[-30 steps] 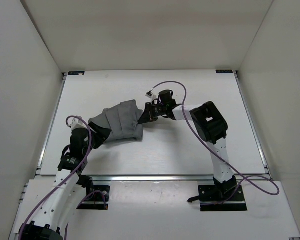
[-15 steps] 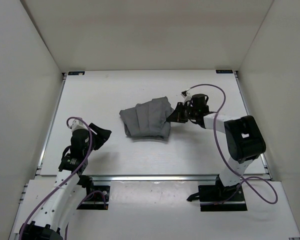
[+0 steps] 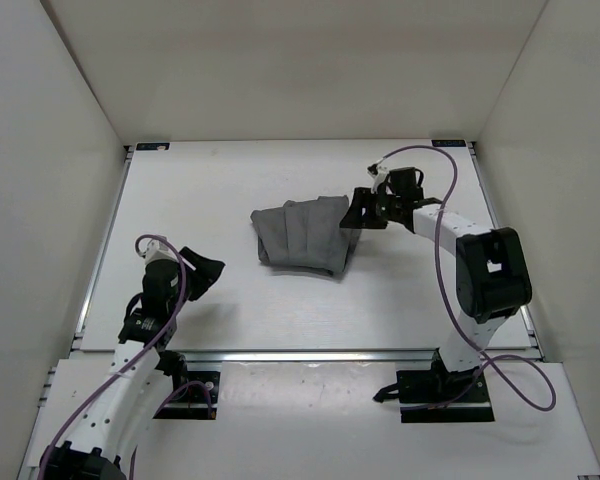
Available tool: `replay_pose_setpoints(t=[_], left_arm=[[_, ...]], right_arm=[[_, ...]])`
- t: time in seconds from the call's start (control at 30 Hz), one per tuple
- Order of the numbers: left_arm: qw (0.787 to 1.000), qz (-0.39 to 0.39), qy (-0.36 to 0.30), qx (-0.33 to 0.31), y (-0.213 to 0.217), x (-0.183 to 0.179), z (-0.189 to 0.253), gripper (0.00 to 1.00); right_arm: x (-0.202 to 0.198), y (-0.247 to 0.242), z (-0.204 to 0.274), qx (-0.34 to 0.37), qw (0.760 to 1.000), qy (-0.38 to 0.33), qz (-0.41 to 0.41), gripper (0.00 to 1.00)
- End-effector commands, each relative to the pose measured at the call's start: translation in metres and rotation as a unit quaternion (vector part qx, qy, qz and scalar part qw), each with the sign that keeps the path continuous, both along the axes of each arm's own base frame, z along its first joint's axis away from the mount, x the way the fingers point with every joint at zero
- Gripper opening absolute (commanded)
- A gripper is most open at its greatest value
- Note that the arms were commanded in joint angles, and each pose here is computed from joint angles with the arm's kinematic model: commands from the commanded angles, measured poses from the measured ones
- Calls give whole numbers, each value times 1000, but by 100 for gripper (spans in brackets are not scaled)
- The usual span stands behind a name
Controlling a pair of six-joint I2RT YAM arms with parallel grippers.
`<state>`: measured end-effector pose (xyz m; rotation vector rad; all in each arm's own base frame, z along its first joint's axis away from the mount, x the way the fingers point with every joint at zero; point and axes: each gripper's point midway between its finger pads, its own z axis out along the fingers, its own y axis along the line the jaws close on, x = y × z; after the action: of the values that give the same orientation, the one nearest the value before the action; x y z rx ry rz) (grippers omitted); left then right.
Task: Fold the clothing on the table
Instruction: Fold the skirt
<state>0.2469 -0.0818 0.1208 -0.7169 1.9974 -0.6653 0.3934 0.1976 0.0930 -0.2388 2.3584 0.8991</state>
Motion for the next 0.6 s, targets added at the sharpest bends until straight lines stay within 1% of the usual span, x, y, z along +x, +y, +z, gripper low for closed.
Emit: replay_pose_setpoints(t=[0.0,0.03,0.1,0.13,0.17,0.2,0.23,0.27,0.3,0.33,0.37,0.4,0.43,0.5,0.57], left_arm=[[999,-31,-24,-2,-9,1,4,67],[998,-47,-32,2,-13,2,8,65],[996,-72,-43,12,-18,2,12,67],[996,-76,-41,25,-16,5,16,67],[996,-80,-38,31,-15,5,17,68],[994,-92,-46,48,-16,8,28,68],[992,-100,-43,64,-15,11,33,76],[991,-103,-49,71,-14,17,48,79],[989,-118,-37,87,-16,19,51,83],[985,-135,-30,102,-17,18,50,99],[980,-161,-30,109,-23,18,52,98],[975,-192,-28,105,-34,16,51,99],[974,-200,-34,100,-39,16,54,99],[970,-227,-36,82,-56,9,46,98],[968,-239,-45,64,-66,7,42,99]], right_arm=[[12,-29,10,-47,998,-22,-33,58],[11,-32,17,-50,997,-30,-42,64],[9,-38,39,-72,994,-58,-58,67],[4,-35,42,-85,993,-63,-51,71],[3,-39,55,-98,990,-82,-60,73],[0,-37,60,-108,989,-88,-54,77],[-2,-41,74,-120,986,-101,-64,79],[-5,-46,81,-125,984,-106,-73,80],[-9,-48,92,-116,984,-109,-78,81],[-9,-52,104,-100,984,-117,-85,81],[-12,-57,106,-95,985,-117,-89,84],[-14,-56,118,-81,984,-131,-92,86],[-16,-58,120,-79,983,-136,-92,87],[-19,-54,142,-68,980,-162,-95,100],[-23,-43,156,-50,980,-175,-81,99]])
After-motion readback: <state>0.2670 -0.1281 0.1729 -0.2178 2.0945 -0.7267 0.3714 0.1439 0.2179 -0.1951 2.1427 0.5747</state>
